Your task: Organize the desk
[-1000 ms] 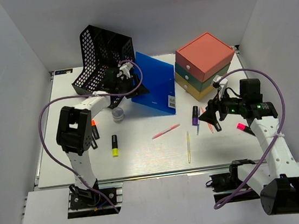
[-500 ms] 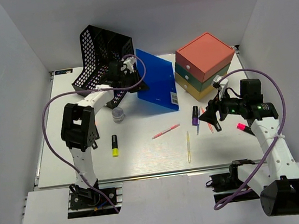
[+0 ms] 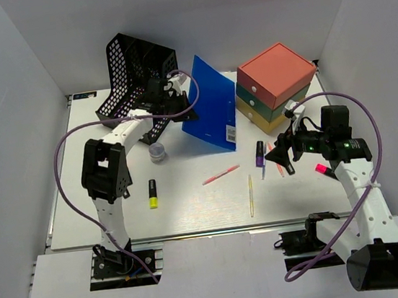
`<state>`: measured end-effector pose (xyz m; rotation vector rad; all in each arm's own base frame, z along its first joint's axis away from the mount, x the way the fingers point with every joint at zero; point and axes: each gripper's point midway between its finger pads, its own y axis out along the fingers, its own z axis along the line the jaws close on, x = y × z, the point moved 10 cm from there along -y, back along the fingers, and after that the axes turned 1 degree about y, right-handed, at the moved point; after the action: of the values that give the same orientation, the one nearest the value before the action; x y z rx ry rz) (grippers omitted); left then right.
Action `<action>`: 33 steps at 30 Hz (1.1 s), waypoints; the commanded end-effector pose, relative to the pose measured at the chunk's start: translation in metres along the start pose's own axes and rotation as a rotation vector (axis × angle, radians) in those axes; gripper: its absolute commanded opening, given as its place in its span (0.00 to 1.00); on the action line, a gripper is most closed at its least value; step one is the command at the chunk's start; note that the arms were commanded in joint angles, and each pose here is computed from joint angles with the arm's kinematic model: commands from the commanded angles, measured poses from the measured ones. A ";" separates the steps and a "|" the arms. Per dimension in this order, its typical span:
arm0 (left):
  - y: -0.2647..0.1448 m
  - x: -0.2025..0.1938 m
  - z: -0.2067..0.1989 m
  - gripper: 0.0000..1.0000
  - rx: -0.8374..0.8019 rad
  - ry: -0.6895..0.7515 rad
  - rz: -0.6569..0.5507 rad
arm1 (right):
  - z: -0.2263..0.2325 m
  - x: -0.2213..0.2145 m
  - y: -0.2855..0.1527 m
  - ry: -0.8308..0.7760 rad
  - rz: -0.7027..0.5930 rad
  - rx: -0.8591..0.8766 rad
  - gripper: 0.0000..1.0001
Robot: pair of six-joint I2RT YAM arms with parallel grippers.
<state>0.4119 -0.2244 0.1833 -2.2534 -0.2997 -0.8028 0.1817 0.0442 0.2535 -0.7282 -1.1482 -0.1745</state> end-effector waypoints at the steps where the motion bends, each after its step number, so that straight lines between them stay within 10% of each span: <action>1: -0.042 0.030 -0.056 0.00 -0.066 0.222 -0.108 | 0.001 0.008 -0.003 -0.055 -0.040 0.000 0.72; 16: -0.136 0.052 -0.093 0.00 0.059 0.355 -0.361 | 0.004 0.006 -0.003 -0.067 -0.046 0.014 0.72; 33: -0.257 0.088 -0.125 0.00 0.208 0.498 -0.935 | 0.006 0.004 -0.003 -0.082 -0.050 0.029 0.72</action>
<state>0.3194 -0.1467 0.4157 -1.7327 -0.9311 -1.5740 0.1770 0.0452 0.2558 -0.7067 -1.1928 -0.1681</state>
